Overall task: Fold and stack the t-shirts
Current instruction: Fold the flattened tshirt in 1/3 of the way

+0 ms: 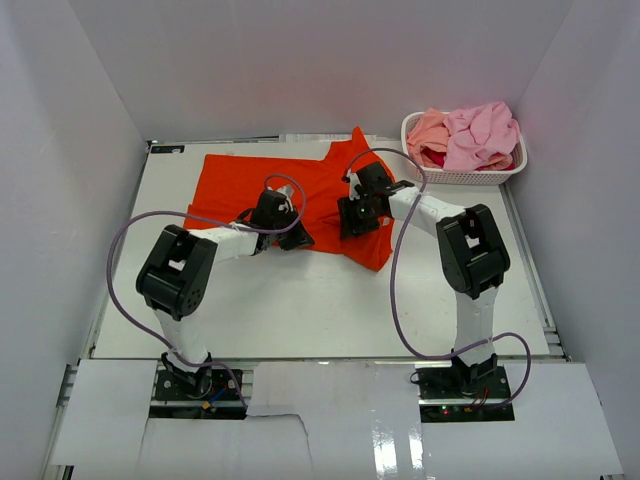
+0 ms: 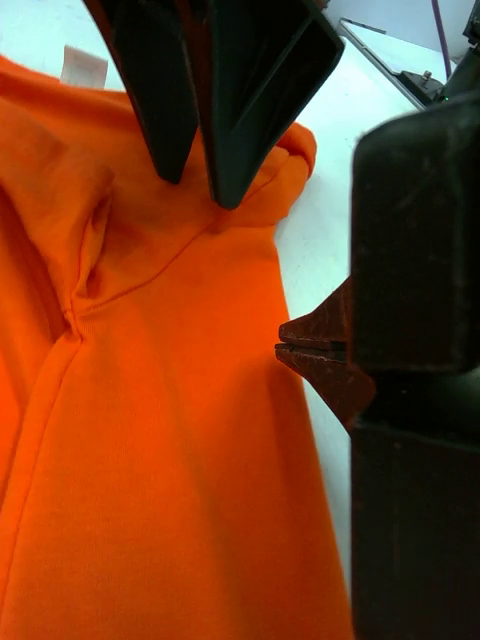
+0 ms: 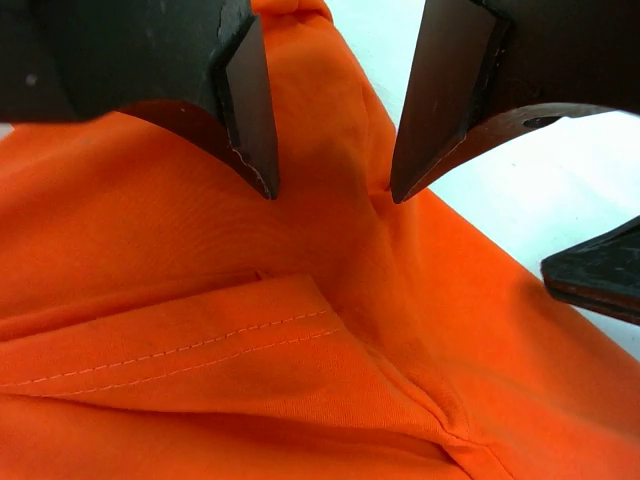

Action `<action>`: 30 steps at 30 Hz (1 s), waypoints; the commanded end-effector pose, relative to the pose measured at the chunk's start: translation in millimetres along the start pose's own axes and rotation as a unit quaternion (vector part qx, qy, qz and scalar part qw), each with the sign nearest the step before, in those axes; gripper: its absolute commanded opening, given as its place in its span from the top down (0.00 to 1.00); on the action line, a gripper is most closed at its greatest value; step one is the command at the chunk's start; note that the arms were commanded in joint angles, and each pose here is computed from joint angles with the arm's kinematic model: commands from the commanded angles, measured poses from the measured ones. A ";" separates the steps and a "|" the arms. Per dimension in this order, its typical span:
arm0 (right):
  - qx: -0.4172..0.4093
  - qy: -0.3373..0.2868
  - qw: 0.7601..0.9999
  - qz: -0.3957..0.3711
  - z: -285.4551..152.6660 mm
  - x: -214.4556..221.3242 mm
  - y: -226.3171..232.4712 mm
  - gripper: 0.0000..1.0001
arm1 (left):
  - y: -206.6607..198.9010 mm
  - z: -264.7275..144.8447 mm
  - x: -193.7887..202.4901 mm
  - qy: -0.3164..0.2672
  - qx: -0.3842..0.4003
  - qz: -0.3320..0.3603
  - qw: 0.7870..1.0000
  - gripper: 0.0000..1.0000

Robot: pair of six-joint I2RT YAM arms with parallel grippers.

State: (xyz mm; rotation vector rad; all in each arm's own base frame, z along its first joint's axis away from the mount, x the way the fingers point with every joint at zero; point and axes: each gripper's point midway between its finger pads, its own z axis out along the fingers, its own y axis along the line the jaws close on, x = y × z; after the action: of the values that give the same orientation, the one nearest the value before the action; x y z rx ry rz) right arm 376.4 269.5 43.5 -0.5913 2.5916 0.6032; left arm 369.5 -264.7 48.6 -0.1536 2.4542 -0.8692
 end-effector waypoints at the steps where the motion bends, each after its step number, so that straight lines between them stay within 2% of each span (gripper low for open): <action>1: -0.013 -0.034 0.999 -0.004 -4.4 -27.6 8.7 0.45 | -16.0 2.7 -16.7 -0.030 0.024 0.006 0.999 1.00; 17: -0.009 -0.031 0.999 -0.002 8.1 -33.2 4.5 0.45 | -9.6 28.0 -8.0 -0.016 0.008 0.013 1.000 1.00; 30: -0.012 -0.037 0.999 -0.002 21.8 -48.8 4.1 0.45 | -3.0 25.0 0.6 -0.015 -0.002 0.019 1.000 1.00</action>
State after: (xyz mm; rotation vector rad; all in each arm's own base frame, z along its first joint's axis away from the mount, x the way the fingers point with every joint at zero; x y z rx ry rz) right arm 409.1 289.2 38.4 -0.5713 2.5592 0.6239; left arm 382.6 -281.3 28.1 -0.1391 2.4448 -0.8594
